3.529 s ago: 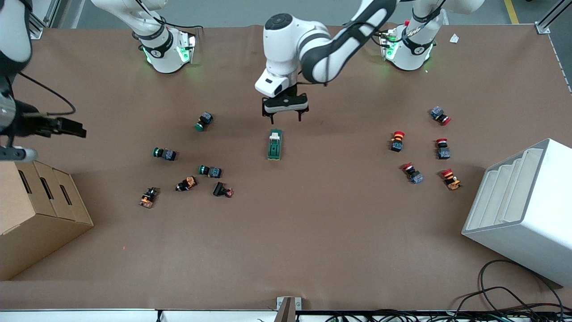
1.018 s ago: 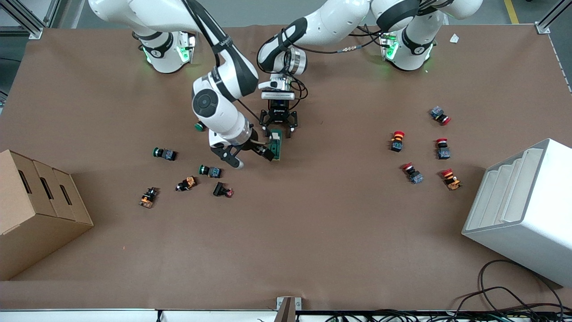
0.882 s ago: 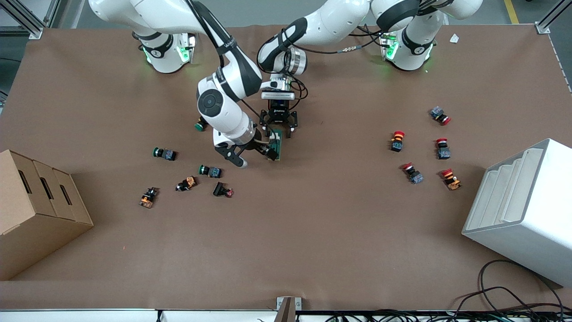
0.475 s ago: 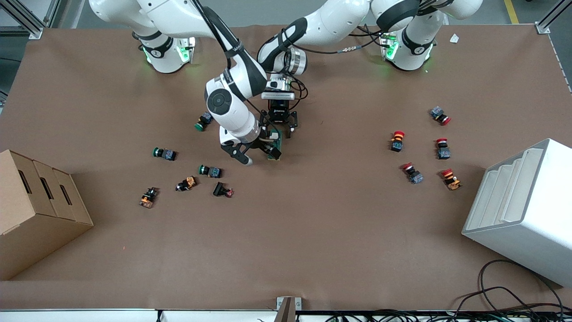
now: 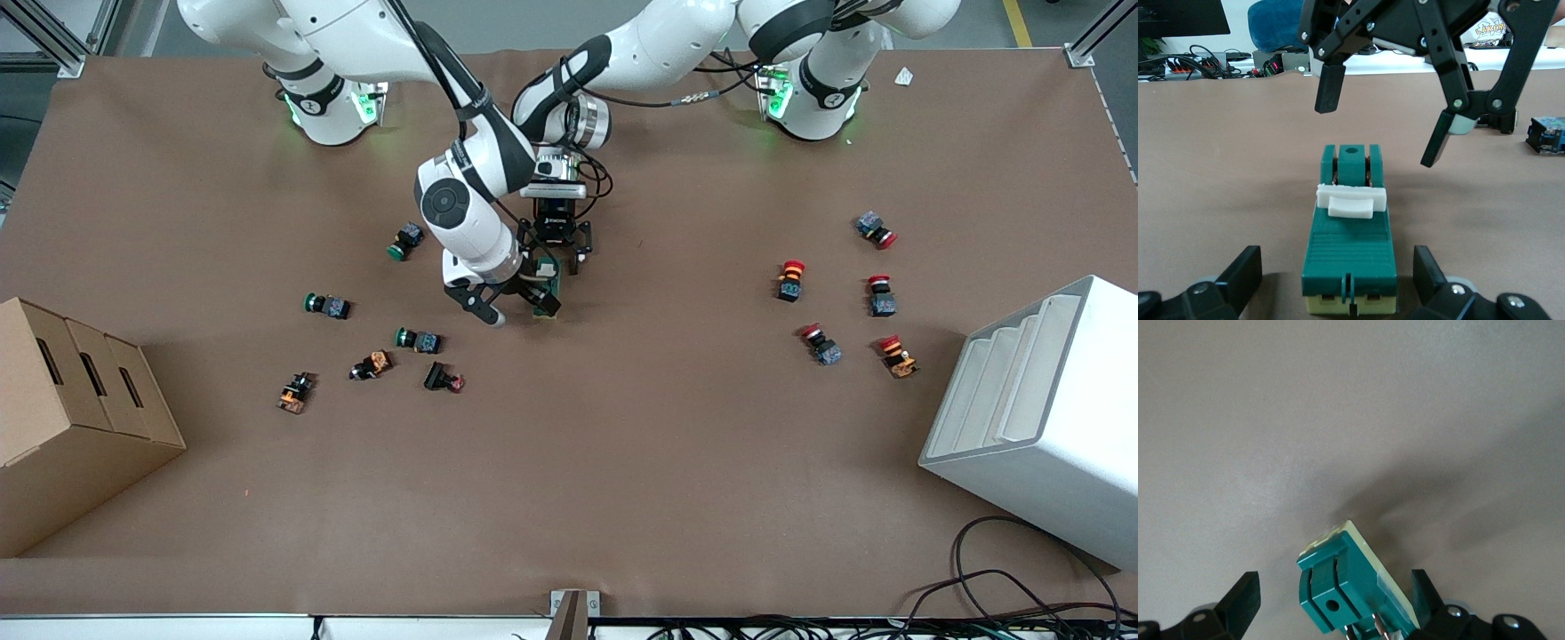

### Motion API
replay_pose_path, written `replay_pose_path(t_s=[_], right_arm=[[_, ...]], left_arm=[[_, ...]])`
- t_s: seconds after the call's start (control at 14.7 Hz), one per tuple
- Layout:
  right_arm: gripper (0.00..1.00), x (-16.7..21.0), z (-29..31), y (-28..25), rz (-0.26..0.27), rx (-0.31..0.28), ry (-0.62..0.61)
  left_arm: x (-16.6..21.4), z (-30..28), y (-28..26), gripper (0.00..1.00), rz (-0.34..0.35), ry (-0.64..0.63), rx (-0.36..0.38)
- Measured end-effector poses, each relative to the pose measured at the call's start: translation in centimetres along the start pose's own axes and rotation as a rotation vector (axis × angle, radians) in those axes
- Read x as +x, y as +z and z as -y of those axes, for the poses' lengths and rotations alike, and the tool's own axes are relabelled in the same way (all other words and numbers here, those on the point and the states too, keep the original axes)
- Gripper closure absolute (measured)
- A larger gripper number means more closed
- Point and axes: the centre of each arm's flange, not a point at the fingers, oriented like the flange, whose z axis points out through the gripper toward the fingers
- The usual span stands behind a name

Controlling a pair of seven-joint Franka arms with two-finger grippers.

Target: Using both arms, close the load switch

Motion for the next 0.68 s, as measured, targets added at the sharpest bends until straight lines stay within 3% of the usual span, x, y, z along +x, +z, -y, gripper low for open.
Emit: replay_pose_path(t_s=[0.68], right_arm=[[0.00,-4.8,0.3,1.3,0.020,-0.017,-0.025]], left_arm=[[0.0,0.0,0.0,0.00,-0.001,-0.001,0.000]])
